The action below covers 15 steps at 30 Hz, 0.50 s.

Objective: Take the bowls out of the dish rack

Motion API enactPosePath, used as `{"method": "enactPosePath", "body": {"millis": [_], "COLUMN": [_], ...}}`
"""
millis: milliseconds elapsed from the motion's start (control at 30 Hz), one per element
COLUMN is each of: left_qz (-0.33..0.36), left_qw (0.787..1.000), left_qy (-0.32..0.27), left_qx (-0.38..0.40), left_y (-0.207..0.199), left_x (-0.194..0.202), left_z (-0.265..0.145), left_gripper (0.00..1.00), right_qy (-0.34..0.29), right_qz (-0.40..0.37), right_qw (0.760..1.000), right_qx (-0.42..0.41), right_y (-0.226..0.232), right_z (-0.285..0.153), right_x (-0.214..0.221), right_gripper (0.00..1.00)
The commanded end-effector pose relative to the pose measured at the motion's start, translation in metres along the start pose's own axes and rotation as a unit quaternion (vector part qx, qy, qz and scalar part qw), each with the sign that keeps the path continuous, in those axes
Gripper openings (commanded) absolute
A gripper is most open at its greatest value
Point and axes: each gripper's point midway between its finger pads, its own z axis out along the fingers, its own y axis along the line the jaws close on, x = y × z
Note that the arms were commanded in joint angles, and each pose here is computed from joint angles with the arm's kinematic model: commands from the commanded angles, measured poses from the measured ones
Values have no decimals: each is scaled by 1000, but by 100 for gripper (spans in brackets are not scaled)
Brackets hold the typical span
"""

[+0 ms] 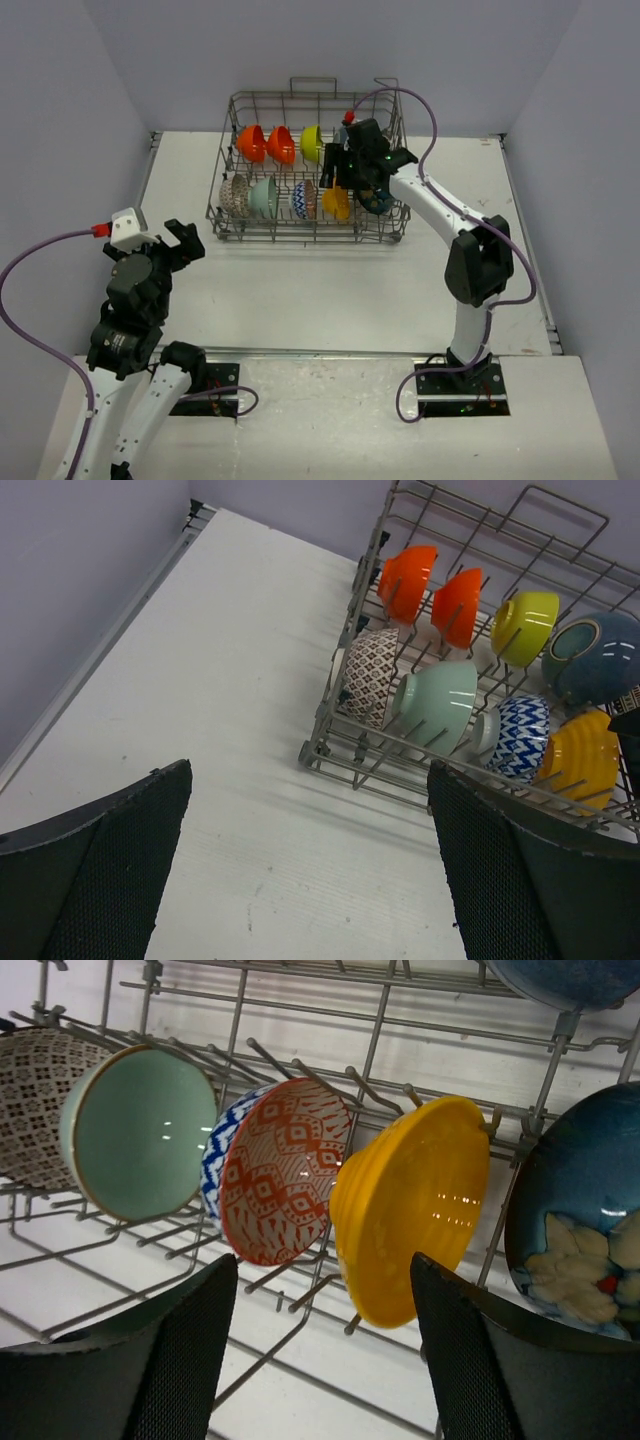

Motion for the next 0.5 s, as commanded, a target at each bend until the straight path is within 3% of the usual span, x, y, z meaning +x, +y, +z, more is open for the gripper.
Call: {"method": "enactPosePath", "body": {"millis": [0, 467], "left_qz": [-3, -3], "left_qw": [1000, 1000], "left_qy": [-19, -18], "left_qx": [12, 20], "left_y": [-4, -6], "left_x": [-9, -8], "left_z": [0, 0], "left_gripper": [100, 100], "right_qy": [-20, 65], "right_qz": [5, 43], "right_qw": [1000, 994], "right_qx": [2, -83], "right_y": [5, 1], "right_z": [5, 35], "right_x": [-16, 15], "right_gripper": [70, 52]}}
